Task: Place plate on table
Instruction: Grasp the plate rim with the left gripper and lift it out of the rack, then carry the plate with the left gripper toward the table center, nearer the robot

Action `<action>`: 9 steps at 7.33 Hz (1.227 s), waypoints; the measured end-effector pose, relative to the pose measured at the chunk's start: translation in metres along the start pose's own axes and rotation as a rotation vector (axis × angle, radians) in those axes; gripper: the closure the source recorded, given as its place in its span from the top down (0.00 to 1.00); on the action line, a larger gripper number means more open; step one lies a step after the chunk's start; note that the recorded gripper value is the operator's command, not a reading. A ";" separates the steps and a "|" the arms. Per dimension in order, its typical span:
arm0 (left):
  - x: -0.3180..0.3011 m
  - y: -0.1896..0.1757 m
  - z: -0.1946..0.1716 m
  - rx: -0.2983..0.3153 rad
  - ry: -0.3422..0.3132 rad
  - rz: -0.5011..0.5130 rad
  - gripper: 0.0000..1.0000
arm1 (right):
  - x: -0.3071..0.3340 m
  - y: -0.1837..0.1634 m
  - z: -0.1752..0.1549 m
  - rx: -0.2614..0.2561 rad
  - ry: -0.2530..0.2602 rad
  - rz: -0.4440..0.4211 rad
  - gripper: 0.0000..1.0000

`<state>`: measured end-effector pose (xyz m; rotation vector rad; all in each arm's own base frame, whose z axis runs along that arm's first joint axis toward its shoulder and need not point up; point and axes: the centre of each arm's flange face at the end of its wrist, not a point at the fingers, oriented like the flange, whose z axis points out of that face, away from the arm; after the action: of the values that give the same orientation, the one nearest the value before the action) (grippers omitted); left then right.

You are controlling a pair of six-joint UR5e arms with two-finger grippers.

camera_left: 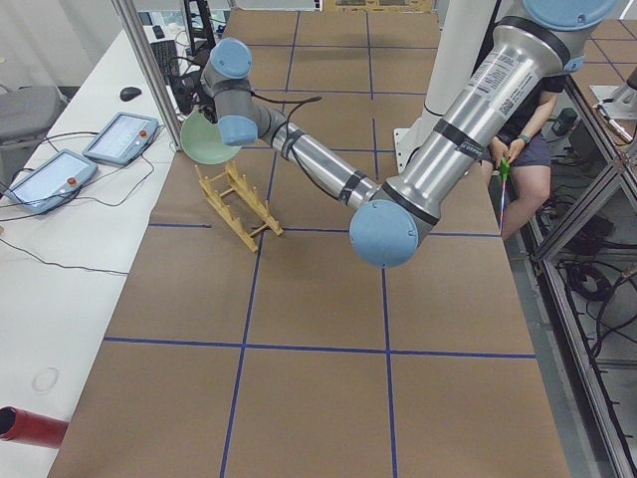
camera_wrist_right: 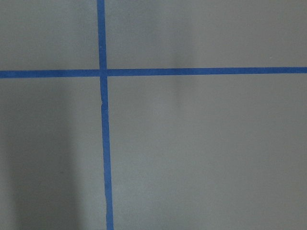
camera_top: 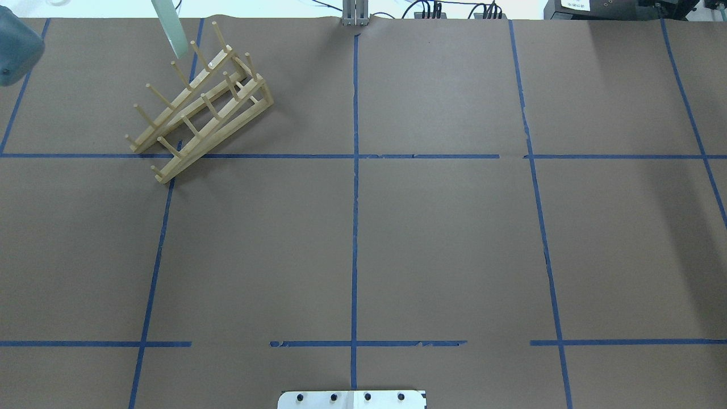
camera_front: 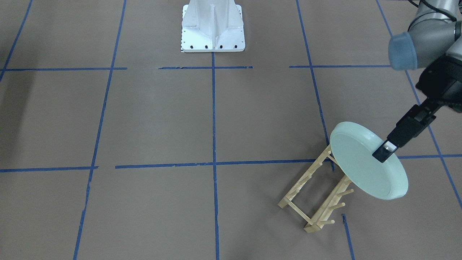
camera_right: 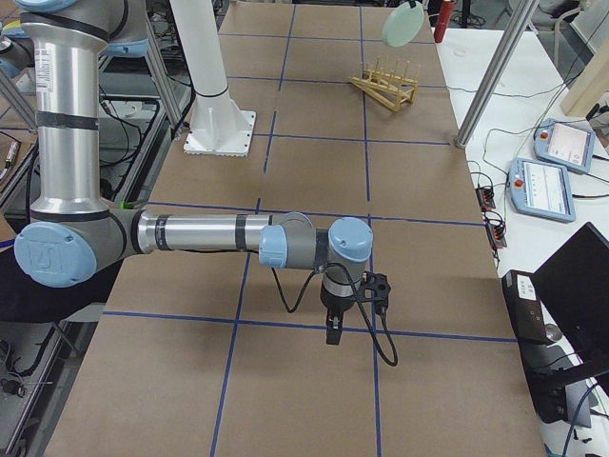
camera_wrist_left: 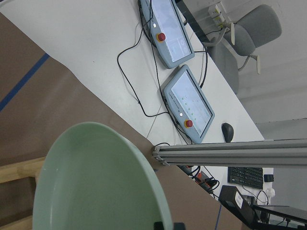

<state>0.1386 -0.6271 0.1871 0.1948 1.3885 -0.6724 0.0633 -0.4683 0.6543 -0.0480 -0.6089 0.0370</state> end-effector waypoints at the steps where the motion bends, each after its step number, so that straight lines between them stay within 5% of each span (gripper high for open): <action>1: 0.017 0.021 -0.025 0.003 -0.066 0.065 0.00 | 0.000 0.000 0.000 0.000 0.000 0.001 1.00; 4: 0.053 0.130 -0.019 -0.062 -0.285 0.225 0.00 | 0.000 0.000 0.000 0.000 0.000 -0.001 1.00; 7: 0.025 0.312 0.089 -0.157 -0.663 0.545 0.00 | 0.000 0.000 0.000 0.000 0.000 -0.001 1.00; 9: -0.032 0.426 0.160 -0.178 -0.853 0.763 0.00 | 0.000 0.000 0.000 0.000 0.000 0.000 1.00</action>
<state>0.5031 -0.3566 0.1412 0.2372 0.4670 0.0411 0.0633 -0.4684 0.6542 -0.0479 -0.6089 0.0369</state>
